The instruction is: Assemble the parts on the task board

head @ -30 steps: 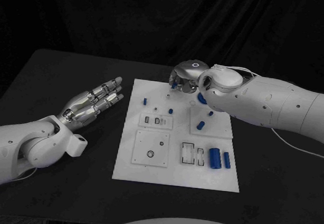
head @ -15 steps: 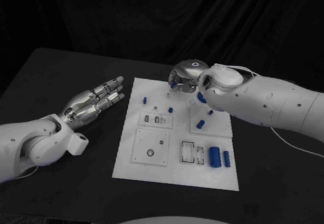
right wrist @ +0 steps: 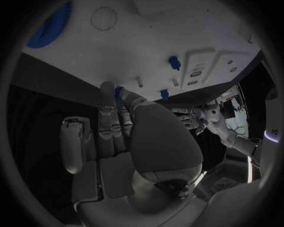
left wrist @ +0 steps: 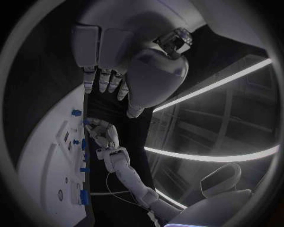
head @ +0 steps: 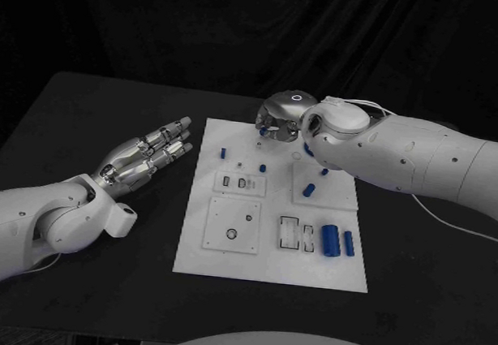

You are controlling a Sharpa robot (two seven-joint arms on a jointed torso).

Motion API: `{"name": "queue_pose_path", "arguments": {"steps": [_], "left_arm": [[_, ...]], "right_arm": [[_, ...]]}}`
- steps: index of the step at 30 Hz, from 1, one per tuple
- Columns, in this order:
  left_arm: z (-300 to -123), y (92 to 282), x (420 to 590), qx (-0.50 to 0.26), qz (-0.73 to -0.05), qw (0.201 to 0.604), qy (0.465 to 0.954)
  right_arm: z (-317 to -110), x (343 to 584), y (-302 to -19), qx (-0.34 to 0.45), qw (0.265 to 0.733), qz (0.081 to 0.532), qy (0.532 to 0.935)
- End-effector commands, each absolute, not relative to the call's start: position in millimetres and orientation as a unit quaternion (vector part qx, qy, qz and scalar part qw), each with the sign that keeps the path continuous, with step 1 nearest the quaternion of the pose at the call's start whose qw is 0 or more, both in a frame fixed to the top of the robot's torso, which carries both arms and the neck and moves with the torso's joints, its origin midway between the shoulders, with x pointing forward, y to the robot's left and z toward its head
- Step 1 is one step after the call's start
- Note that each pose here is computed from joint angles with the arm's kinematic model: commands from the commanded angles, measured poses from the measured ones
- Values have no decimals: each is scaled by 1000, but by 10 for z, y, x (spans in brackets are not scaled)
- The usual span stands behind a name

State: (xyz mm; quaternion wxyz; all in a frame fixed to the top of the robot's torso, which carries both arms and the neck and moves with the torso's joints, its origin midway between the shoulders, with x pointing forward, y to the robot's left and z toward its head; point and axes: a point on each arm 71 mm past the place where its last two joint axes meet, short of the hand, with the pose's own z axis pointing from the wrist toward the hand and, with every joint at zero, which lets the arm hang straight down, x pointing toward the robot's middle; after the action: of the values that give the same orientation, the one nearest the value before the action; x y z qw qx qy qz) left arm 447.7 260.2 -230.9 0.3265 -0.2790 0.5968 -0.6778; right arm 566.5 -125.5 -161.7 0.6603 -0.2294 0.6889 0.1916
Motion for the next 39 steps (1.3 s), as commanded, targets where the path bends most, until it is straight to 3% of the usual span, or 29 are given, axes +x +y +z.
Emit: {"name": "queue_pose_path", "arguments": {"steps": [1, 9, 14, 18, 24, 30, 39], "left_arm": [[-2126, 2614, 4442, -234, -752, 352, 506], [-2131, 2624, 4440, -235, -751, 351, 508], [-2133, 2642, 4434, -236, -750, 351, 509], [-2130, 2685, 4421, -238, -747, 355, 509], [-2126, 2718, 4408, -239, -746, 358, 508], [-2123, 2740, 4394, -240, -744, 360, 509], [-2129, 2758, 4382, -241, -744, 359, 510]], "right_arm": [[-1660, 5683, -1274, -224, 651, 177, 703], [-1685, 5701, -1329, -216, 648, 163, 712], [-1639, 5686, -1404, -208, 672, 174, 689], [-1520, 5653, -1530, -198, 703, 189, 657], [-1337, 5554, -1743, -190, 716, 192, 644], [-1252, 5376, -2119, -173, 707, 174, 663], [-1402, 5221, -2619, -135, 674, 140, 713]]}}
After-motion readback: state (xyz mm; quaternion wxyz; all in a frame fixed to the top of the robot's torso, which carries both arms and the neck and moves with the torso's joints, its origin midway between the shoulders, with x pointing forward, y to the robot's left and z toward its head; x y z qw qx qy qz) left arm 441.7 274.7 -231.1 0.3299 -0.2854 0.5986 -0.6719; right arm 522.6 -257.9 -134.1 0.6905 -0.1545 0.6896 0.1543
